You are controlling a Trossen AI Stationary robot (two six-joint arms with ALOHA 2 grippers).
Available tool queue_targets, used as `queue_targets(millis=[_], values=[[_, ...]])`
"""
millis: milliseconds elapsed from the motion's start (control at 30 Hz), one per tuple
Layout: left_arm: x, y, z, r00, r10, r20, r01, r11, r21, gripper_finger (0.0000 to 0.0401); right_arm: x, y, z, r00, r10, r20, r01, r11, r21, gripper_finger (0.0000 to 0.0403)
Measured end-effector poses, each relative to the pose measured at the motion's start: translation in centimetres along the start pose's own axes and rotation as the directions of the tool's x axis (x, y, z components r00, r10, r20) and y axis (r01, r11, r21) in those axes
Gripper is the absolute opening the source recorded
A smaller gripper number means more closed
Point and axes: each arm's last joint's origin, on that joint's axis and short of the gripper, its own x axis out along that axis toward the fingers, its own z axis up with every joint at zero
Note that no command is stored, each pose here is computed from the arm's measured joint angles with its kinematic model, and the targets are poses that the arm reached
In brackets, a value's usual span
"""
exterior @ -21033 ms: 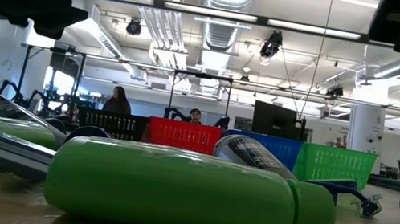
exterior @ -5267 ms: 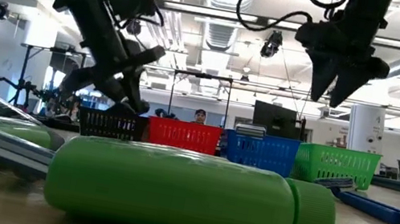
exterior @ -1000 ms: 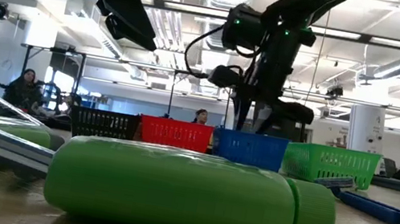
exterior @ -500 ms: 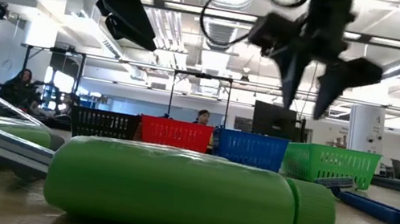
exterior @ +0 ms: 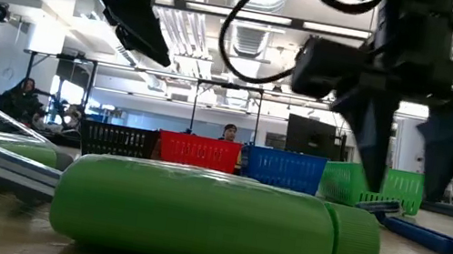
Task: Pick & Place Travel size toiletries
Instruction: Put the blue razor into the blue basket
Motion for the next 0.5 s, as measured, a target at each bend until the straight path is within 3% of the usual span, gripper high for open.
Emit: queue_targets(millis=[67,200,500], values=[[0.0,0.0,0.0,1.0,-0.002,0.002,0.002,1.0,0.012,0.0204,0.8,0.5,0.0,1.0,0.017,-0.004,-0.017,1.0,0.002,0.0203],[0.0,0.0,0.0,1.0,-0.003,0.003,0.003,1.0,0.024,0.0204,2.6,0.6,0.2,0.999,-0.044,0.014,0.044,0.999,0.023,0.0157],[0.0,0.0,0.0,1.0,-0.012,0.002,0.012,0.999,0.031,0.0204,3.3,0.9,0.3,0.999,-0.045,0.023,0.045,0.999,0.017,0.0038]])
